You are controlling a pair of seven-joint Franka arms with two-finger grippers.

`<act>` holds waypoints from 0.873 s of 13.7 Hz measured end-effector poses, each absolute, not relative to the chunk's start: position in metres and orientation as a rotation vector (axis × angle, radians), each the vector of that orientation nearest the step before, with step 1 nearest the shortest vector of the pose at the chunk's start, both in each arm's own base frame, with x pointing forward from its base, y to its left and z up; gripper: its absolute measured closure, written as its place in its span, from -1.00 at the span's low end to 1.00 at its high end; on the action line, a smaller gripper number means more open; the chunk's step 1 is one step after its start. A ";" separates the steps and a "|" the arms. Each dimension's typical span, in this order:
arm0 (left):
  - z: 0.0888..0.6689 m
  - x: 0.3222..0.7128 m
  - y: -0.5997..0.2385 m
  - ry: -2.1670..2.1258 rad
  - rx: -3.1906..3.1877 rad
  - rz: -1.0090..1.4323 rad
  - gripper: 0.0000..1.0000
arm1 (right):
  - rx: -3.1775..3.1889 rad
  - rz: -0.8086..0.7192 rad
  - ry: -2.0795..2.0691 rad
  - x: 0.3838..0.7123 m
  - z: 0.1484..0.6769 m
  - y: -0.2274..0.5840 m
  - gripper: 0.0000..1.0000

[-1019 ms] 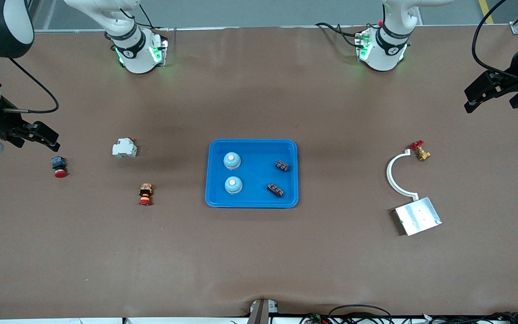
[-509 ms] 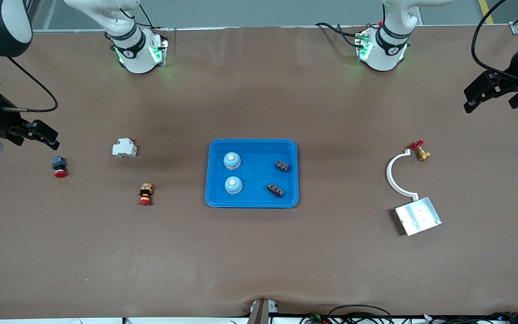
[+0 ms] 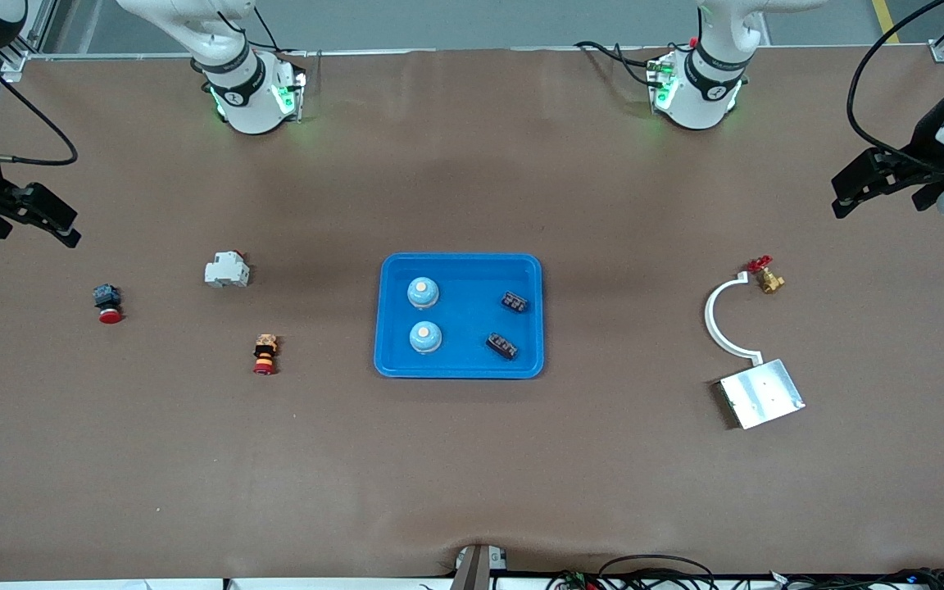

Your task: Place electrolytic capacitor and blue bell in tray

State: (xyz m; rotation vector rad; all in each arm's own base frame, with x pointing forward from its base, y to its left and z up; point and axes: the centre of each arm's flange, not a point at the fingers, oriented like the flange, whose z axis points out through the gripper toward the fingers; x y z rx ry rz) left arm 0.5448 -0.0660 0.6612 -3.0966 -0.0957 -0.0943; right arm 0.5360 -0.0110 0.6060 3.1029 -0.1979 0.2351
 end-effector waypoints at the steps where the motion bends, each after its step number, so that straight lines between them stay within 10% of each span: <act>1: 0.661 0.545 -0.067 -0.092 -3.097 -0.094 -1.00 | 3.104 0.239 -0.181 0.538 0.604 -0.005 -1.00; 12: 0.647 0.553 -0.071 -0.082 -3.096 -0.053 -1.00 | 3.106 0.016 -0.195 0.513 0.645 -0.012 -1.00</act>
